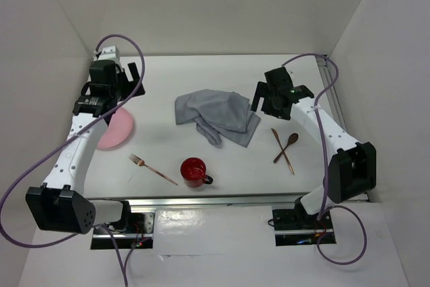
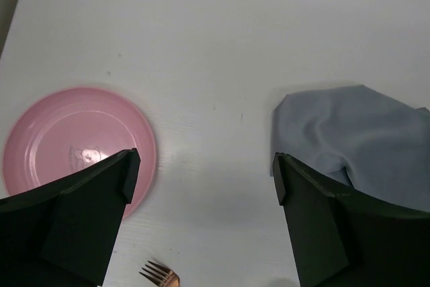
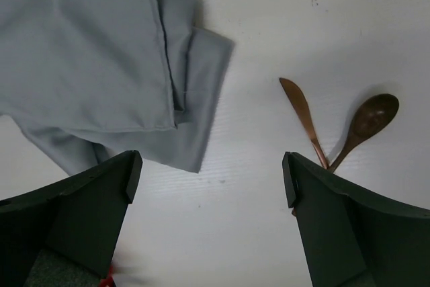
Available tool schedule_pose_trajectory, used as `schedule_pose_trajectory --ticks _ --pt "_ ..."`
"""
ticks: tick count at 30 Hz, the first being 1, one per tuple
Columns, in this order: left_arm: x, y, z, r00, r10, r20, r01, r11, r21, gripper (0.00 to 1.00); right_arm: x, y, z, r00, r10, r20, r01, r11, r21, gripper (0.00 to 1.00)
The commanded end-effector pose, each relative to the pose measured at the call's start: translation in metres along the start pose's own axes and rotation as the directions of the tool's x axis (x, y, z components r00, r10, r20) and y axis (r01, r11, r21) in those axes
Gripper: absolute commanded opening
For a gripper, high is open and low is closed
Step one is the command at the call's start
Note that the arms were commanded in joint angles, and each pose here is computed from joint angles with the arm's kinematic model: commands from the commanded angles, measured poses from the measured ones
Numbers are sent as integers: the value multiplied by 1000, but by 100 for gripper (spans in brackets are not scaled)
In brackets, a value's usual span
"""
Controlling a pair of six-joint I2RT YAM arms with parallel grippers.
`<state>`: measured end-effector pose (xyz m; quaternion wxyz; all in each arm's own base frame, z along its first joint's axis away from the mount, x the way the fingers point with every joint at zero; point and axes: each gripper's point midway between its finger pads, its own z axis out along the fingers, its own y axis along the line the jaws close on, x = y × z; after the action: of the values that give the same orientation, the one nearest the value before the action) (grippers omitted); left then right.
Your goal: Set the dinner table for one person
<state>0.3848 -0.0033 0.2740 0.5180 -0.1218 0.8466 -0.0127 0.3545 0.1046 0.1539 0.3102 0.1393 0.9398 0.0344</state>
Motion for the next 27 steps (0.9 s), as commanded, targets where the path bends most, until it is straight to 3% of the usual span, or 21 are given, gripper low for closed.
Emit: schedule_pose_trajectory --ticks 1,5,10,15,19,23,27 --pt "12 -10 4 996 -70 -50 72 997 37 100 -21 19 -17 994 4 107 6 995 -97 99" --pt "47 -30 18 969 -79 -232 101 991 85 99 -18 19 -19 993 43 111 -33 996 -88 99" --pt "78 -56 19 952 -58 -301 109 982 157 89 -9 6 -25 986 108 126 -100 993 -69 100" --pt "129 -85 40 861 4 -509 110 975 193 73 19 11 -16 995 67 71 -57 989 -133 100" --pt "152 -101 58 815 -28 -579 132 982 138 73 29 19 -10 998 35 46 -27 986 -167 93" --pt "179 -101 80 761 -83 -643 162 985 65 83 44 28 7 1000 -24 -20 20 983 -181 93" --pt "205 -103 98 716 -95 -692 155 988 25 84 56 32 20 995 -58 -83 43 984 -172 93"
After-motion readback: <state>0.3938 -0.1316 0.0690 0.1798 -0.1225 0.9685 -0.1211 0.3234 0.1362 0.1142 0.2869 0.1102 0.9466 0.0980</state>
